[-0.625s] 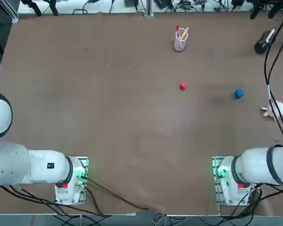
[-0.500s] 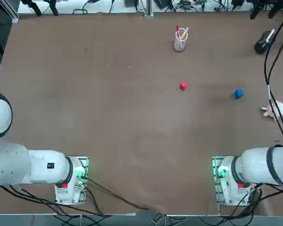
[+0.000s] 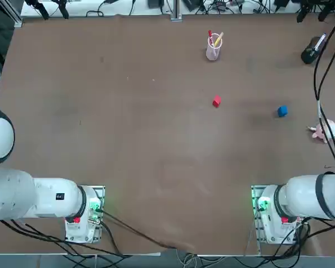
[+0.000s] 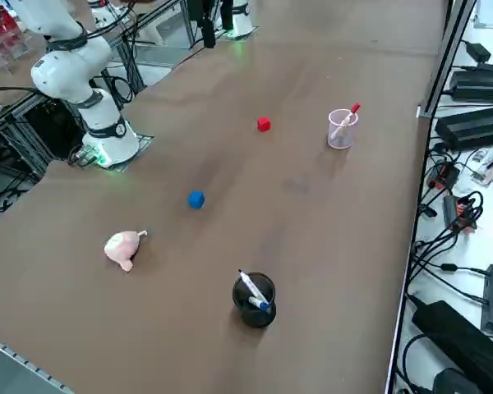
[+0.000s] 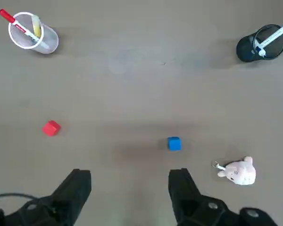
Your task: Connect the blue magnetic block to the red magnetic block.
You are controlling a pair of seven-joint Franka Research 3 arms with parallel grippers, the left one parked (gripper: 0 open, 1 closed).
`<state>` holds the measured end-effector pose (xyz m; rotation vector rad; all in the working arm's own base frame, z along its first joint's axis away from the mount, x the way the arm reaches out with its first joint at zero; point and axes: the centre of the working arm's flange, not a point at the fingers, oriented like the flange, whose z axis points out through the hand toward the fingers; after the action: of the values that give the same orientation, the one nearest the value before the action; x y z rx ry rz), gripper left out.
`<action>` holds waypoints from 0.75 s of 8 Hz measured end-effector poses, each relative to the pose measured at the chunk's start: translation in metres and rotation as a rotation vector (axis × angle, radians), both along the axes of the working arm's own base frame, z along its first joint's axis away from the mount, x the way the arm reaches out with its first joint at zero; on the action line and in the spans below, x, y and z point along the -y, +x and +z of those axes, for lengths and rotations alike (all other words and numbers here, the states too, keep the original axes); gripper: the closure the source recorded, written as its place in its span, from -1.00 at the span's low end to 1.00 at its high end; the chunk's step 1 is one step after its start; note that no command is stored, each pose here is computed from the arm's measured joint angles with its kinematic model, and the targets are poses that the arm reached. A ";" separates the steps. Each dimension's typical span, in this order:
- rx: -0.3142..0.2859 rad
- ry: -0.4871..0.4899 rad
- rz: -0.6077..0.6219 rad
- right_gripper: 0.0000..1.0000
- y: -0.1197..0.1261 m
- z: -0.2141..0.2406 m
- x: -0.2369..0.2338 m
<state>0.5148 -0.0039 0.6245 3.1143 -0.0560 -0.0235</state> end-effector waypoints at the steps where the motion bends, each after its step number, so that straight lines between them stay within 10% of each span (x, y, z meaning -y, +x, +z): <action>1: -0.021 -0.001 -0.013 -1.00 0.004 -0.012 0.003; 6: -0.070 -0.003 -0.046 -1.00 0.011 -0.172 0.023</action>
<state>0.5262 -0.0272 0.4524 3.1055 -0.1256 -0.1337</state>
